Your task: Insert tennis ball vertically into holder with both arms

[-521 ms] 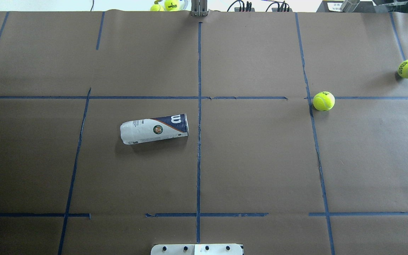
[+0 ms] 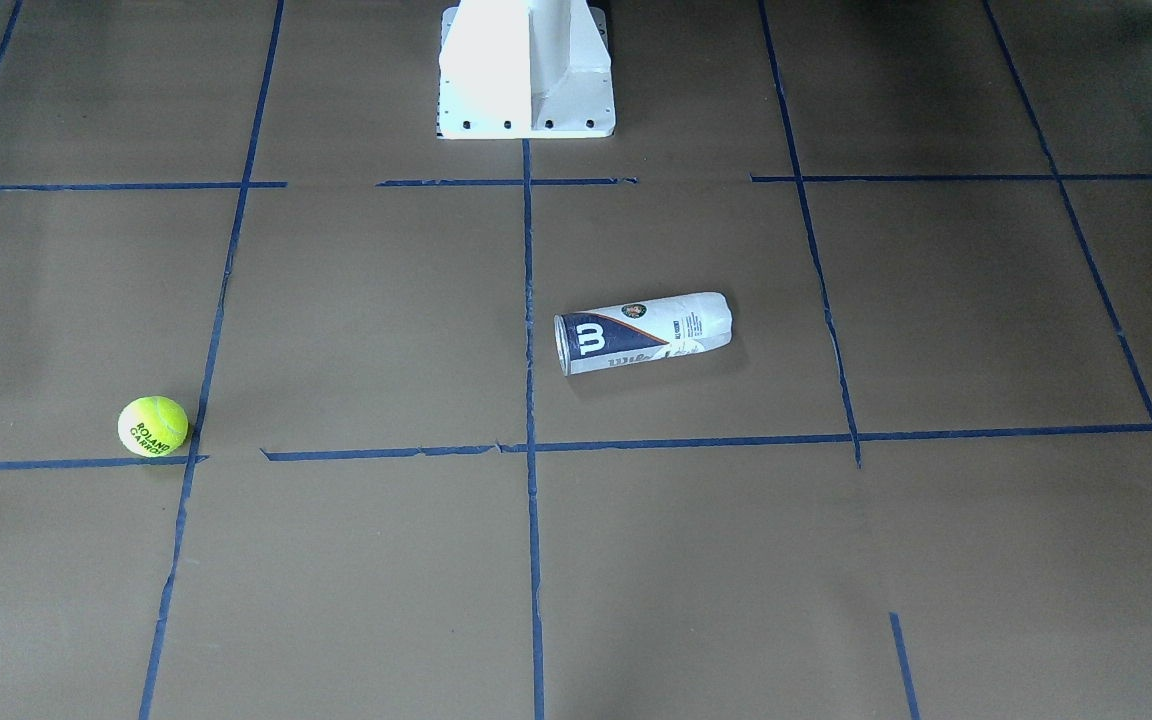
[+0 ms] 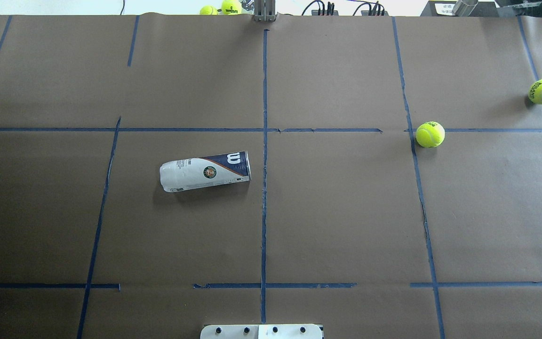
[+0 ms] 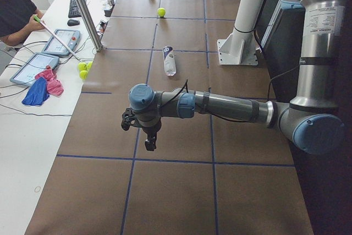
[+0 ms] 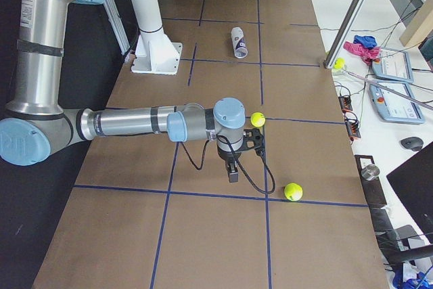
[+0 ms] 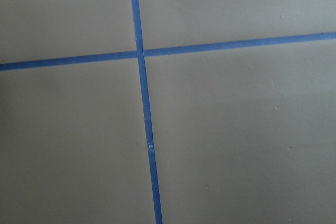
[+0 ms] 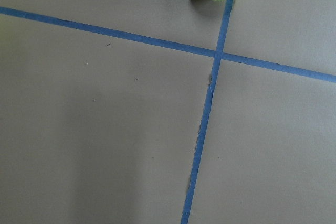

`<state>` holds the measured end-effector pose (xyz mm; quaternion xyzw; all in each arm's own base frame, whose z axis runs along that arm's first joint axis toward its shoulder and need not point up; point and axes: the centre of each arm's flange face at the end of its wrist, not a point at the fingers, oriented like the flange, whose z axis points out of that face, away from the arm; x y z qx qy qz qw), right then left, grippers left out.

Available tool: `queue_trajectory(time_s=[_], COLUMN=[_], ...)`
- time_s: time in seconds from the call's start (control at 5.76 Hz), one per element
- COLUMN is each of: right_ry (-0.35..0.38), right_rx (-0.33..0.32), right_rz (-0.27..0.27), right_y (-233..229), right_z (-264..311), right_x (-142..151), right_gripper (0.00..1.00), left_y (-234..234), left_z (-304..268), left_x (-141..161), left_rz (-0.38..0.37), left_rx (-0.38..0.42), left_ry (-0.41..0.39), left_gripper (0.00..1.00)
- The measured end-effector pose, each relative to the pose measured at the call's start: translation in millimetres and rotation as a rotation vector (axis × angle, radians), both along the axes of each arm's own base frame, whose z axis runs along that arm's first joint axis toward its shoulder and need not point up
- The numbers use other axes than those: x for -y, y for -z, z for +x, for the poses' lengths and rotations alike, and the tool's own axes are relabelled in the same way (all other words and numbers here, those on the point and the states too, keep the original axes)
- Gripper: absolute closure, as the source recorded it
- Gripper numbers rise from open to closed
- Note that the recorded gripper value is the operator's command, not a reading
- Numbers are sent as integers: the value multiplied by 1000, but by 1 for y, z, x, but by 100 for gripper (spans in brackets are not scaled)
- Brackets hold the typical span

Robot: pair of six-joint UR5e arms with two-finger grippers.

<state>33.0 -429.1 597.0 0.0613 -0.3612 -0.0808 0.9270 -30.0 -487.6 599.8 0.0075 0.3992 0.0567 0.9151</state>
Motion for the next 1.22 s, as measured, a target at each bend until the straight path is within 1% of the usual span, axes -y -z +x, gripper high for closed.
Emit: queue_trajectory(time_s=[0.87,1.04,1.22], right_ry=[1,1,2], right_rx=[6,6,6], right_rz=[8,9,8], right_y=[5,5,4], right_z=[-1,-1,-1], right_x=[2,2,2], right_gripper=[0,0,0], left_y=[6,8,12], left_z=[0,0,1], left_x=[-3,-7,-9], left_rz=[29,50,88], left_rx=[-5,-14,-22], left_ry=[-1,-2,-4], left_gripper=[0,0,0])
